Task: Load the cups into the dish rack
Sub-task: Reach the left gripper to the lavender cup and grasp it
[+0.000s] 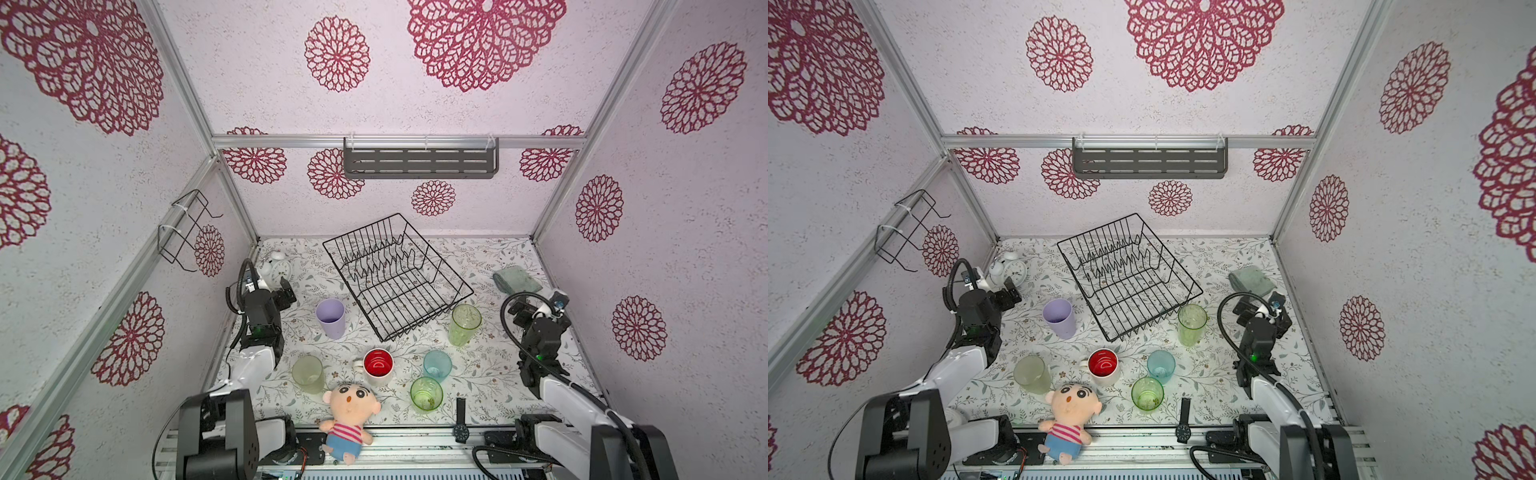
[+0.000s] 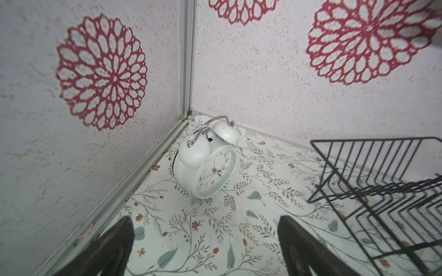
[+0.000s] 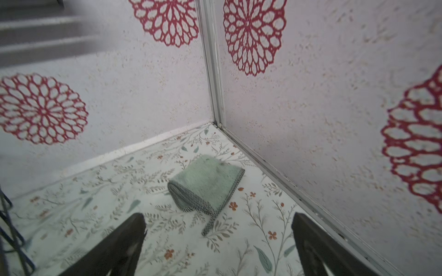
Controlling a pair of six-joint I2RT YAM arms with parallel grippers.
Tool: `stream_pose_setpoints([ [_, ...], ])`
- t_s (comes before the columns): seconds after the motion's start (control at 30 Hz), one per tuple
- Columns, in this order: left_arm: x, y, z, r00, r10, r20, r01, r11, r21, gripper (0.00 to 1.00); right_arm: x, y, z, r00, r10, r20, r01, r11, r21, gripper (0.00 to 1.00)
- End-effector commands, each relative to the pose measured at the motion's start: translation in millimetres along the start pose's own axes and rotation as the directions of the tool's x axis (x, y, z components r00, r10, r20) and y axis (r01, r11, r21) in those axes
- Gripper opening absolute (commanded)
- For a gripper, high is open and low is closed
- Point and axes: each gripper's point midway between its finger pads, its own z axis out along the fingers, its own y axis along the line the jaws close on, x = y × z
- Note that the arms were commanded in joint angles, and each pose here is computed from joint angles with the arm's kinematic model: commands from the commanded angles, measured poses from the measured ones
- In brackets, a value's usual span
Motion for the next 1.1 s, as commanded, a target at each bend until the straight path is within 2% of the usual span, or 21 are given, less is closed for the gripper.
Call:
stream_pose_setpoints([
  [0.0,-7,-13,-18,0.989,-0.113,-0.093,0.118,0.992,0.052,0.97,30,-3,-11,0.975,-0.003,-0.222,0.004,1.000,0.004,0.99],
  [0.07,-22,-12,-29,0.973,-0.207,-0.106,0.212,0.977,0.030,0.97,24,16,-15,0.965,-0.007,-0.261,-0.018,0.996,-0.092,0.99],
  [0.17,-25,20,-46,0.923,-0.366,-0.120,0.342,0.922,-0.183,0.97,10,42,-19,0.951,0.015,-0.307,-0.081,0.976,-0.202,0.98],
  [0.23,-19,34,-57,0.898,-0.416,-0.146,0.367,0.889,-0.275,0.97,5,55,-22,0.937,0.016,-0.350,-0.108,0.964,-0.244,0.97],
  [0.3,-12,25,-60,0.878,-0.408,-0.249,0.367,0.909,-0.198,0.97,3,72,-27,0.916,-0.008,-0.402,-0.129,0.941,-0.313,0.96],
  [0.4,-1,5,-63,0.807,-0.464,-0.366,0.465,0.881,-0.091,0.97,4,100,-36,0.879,-0.058,-0.474,-0.164,0.895,-0.414,0.92],
  [0.5,20,-21,-70,0.724,-0.444,-0.528,0.499,0.866,-0.044,0.97,1,116,-44,0.862,-0.108,-0.495,-0.157,0.872,-0.463,0.90],
  [0.53,27,-27,-73,0.711,-0.420,-0.563,0.484,0.874,-0.041,0.97,0,118,-46,0.862,-0.119,-0.493,-0.149,0.869,-0.471,0.90],
  [0.63,42,-47,-82,0.712,-0.283,-0.643,0.362,0.932,-0.009,0.97,2,116,-45,0.868,-0.134,-0.478,-0.123,0.875,-0.469,0.90],
  [0.7,51,-60,-85,0.701,-0.215,-0.680,0.298,0.955,0.005,0.97,8,112,-44,0.866,-0.134,-0.482,-0.114,0.885,-0.452,0.91],
  [0.8,69,-69,-83,0.675,-0.166,-0.719,0.247,0.969,0.008,0.97,11,110,-45,0.861,-0.131,-0.491,-0.117,0.889,-0.442,0.90],
  [0.97,93,-80,-74,0.610,-0.135,-0.781,0.229,0.973,0.011,1.00,11,108,-45,0.863,-0.139,-0.485,-0.103,0.892,-0.440,0.91],
  [1.07,106,-90,-70,0.580,-0.087,-0.810,0.186,0.982,0.027,0.97,11,106,-44,0.864,-0.146,-0.482,-0.092,0.896,-0.435,0.90],
])
